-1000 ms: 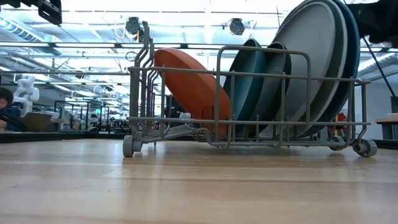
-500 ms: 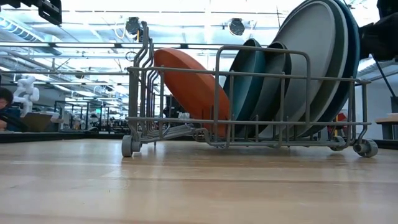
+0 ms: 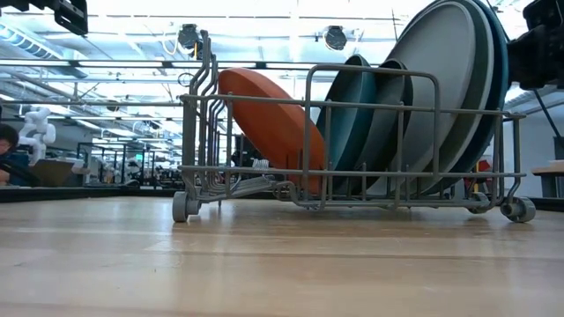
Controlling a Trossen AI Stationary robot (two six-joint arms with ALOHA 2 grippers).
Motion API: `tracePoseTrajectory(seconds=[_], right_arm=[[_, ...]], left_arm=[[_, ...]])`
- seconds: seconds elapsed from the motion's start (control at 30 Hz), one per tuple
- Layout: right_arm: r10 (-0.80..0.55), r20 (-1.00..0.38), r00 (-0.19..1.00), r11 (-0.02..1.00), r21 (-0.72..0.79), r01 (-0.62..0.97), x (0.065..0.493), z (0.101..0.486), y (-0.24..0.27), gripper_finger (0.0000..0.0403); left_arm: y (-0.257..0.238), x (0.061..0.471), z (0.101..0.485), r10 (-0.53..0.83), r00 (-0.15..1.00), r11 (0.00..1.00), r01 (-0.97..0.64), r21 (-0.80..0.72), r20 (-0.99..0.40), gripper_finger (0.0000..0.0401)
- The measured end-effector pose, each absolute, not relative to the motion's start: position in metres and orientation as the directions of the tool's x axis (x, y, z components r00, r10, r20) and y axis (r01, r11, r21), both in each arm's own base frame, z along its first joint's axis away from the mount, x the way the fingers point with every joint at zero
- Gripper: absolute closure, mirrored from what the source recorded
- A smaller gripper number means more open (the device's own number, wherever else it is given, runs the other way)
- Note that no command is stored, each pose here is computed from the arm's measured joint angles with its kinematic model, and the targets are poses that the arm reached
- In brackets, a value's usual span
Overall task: Sort dishes
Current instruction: Return to Home Position
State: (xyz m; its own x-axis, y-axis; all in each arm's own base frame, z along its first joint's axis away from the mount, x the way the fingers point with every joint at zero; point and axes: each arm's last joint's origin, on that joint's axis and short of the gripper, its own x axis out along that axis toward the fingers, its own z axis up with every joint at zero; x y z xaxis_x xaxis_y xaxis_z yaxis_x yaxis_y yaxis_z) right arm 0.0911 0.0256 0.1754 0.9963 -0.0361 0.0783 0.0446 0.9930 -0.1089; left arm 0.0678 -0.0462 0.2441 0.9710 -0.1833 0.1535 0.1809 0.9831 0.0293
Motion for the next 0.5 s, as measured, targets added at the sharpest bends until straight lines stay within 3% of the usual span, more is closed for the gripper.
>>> tracePoseTrajectory(seconds=[0.13,0.5], right_arm=[[-0.037,0.085,0.996,0.998,-0.049,0.042,0.0911,0.1760,0.0256,0.0401],[-0.038,0.086,0.996,0.998,-0.056,0.043,0.0911,0.1761,0.0256,0.0395]], left_arm=[[-0.0462,0.0678,0.2441,-0.183,0.971,0.983,0.181,0.029,0.154,0.0401],[-0.0462,0.0678,0.2441,-0.183,0.971,0.983,0.181,0.029,0.154,0.0401]])
